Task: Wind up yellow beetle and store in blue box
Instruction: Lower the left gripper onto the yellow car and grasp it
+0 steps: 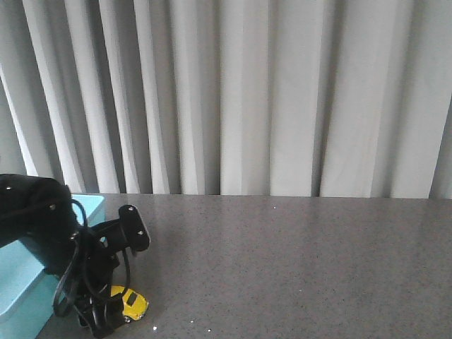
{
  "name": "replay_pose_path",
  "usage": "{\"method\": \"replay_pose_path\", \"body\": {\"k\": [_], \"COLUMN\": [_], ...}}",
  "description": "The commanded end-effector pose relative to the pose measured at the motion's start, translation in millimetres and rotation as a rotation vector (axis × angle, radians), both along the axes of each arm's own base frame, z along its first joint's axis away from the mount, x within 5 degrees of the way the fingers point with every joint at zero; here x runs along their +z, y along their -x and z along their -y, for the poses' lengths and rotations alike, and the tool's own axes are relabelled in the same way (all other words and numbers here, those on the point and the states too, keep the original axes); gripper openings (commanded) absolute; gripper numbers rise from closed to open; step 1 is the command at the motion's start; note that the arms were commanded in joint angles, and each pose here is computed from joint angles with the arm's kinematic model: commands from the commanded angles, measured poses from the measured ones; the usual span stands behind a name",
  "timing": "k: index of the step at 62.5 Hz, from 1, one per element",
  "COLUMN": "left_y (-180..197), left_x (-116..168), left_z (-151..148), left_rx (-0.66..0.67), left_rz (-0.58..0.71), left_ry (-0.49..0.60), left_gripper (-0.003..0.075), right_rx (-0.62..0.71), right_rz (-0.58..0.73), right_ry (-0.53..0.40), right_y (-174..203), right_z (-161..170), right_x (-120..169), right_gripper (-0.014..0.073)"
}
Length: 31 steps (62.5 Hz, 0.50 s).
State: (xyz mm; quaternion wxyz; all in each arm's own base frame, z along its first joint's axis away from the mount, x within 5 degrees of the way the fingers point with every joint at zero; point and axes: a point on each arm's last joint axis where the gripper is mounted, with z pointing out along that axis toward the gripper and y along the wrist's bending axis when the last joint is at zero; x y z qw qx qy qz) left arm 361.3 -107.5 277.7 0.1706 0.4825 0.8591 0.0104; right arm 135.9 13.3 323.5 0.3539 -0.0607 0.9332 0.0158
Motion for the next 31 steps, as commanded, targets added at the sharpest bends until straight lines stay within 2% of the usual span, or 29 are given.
{"method": "replay_pose_path", "body": {"k": [1,15,31], "left_y": [-14,-48,-65], "left_x": [16,1,-15], "left_z": [4,-5,-6], "left_rx": [-0.027,-0.048,-0.082], "left_rz": [0.037,-0.013,-0.015], "left_ry": [0.009,-0.017,-0.041], "left_gripper": [0.0533,0.0533,0.0531], "right_rx": [0.002,0.002,0.002], "right_rz": [0.086,0.083,0.081], "right_ry": [0.003,0.003,0.003], "right_y": [-3,-3,-3], "right_z": [0,0,0], "right_x": [13,12,12], "right_gripper": [0.0537,0.0537,0.0537]}}
